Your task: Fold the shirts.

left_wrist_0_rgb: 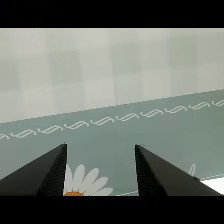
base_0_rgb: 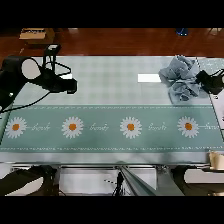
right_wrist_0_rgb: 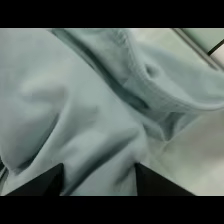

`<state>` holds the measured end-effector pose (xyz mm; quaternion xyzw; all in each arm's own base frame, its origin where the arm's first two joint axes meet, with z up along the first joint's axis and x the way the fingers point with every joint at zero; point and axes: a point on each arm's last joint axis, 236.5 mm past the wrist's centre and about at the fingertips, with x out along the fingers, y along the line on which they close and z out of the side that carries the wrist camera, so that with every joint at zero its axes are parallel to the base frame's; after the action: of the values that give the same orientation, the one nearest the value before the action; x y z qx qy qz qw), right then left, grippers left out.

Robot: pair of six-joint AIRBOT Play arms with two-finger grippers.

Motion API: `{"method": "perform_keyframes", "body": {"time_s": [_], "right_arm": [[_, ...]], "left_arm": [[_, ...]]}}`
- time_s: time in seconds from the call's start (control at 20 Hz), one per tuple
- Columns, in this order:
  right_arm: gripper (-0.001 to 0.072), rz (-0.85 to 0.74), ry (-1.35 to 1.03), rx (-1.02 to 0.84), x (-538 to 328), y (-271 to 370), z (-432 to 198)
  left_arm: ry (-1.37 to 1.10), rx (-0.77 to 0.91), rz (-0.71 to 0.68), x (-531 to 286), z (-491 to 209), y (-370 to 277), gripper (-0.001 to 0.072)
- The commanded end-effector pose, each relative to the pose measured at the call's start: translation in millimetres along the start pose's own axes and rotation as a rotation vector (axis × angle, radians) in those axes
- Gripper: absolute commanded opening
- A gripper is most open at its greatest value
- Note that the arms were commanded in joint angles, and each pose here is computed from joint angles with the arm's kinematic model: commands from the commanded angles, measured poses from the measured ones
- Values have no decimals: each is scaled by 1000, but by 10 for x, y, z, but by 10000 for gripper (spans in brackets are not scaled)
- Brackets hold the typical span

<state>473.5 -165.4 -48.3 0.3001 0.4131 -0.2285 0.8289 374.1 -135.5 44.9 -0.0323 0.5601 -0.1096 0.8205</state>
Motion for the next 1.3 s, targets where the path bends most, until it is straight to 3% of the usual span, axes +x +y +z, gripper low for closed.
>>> {"method": "perform_keyframes", "body": {"time_s": [0.0,0.05,0.1,0.15,0.2,0.35,0.55,0.75,0.9,1.1,1.25], "right_arm": [[539,65,47,52,412,163,-243],[522,69,51,42,466,213,-295],[420,80,42,22,480,281,-304],[115,99,28,4,442,374,-283],[27,120,4,-7,337,471,-215],[27,203,-161,-163,-391,812,242],[27,395,-484,-320,-2264,1351,723],[27,674,-742,-348,-4305,1616,412],[27,804,-643,-420,-4907,1615,-353],[27,812,-268,-524,-4604,1545,-1180],[27,849,-108,-527,-4353,1631,-1324]], "left_arm": [[18,-33,-73,-12,-41,-173,497],[18,-35,-77,-13,-40,-182,497],[18,-36,-77,-13,-40,-181,497],[17,-36,-77,-20,-34,-181,497],[13,-33,-80,-61,-12,-195,497],[-97,-5,-101,-409,301,-292,497],[-343,57,-148,-1322,864,-510,497],[-536,108,-186,-2455,951,-674,497],[-618,138,-199,-3077,699,-706,499],[-529,155,-181,-3142,287,-645,507],[-413,151,-161,-2877,115,-584,507]]}}
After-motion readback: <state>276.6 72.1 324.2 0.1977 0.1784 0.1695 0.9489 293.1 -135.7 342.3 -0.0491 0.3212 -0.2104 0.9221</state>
